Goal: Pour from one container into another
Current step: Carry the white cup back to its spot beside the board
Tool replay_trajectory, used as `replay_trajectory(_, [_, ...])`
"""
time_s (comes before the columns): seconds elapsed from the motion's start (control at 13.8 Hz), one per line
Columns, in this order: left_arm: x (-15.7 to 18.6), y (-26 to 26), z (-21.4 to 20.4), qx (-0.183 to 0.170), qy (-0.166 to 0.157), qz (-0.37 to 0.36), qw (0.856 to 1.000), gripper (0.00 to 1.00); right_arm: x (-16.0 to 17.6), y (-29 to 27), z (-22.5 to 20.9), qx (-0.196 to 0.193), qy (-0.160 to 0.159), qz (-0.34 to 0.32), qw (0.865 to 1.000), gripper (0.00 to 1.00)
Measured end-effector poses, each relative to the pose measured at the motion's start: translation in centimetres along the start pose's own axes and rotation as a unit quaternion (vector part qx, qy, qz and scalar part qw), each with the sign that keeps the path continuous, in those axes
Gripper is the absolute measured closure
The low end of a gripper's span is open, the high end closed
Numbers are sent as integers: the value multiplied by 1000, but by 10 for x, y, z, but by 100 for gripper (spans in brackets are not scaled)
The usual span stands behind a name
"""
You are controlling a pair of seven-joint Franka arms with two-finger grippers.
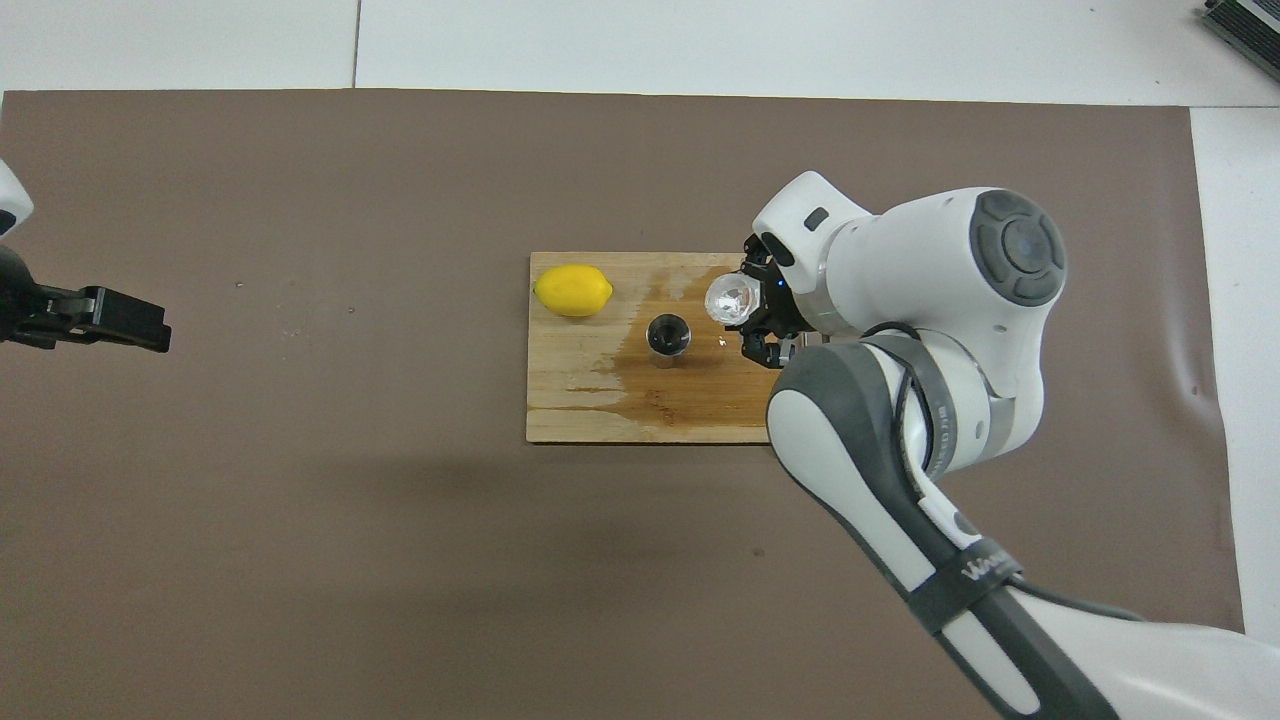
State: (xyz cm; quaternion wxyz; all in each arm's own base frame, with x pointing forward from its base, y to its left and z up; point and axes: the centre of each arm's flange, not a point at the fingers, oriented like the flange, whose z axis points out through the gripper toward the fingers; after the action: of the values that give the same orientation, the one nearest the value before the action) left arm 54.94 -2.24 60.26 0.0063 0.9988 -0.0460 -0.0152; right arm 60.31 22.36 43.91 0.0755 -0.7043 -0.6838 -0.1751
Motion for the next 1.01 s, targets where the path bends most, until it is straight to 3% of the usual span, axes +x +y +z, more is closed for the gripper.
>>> replay_trajectory(0.29, [0, 0, 0, 0, 0, 0, 1000, 0, -63, 20, -15, -4, 60, -3, 998, 50])
replay_trajectory(0.58, [0, 0, 0, 0, 0, 0, 1000, 0, -137, 11, -1, -1, 112, 9, 994, 50])
replay_trajectory(0.79, [0, 0, 0, 0, 0, 0, 1000, 0, -213, -7, 13, -4, 128, 14, 992, 50])
replay_trajectory(1.01, [0, 0, 0, 0, 0, 0, 1000, 0, -259, -28, 27, -9, 150, 24, 988, 50])
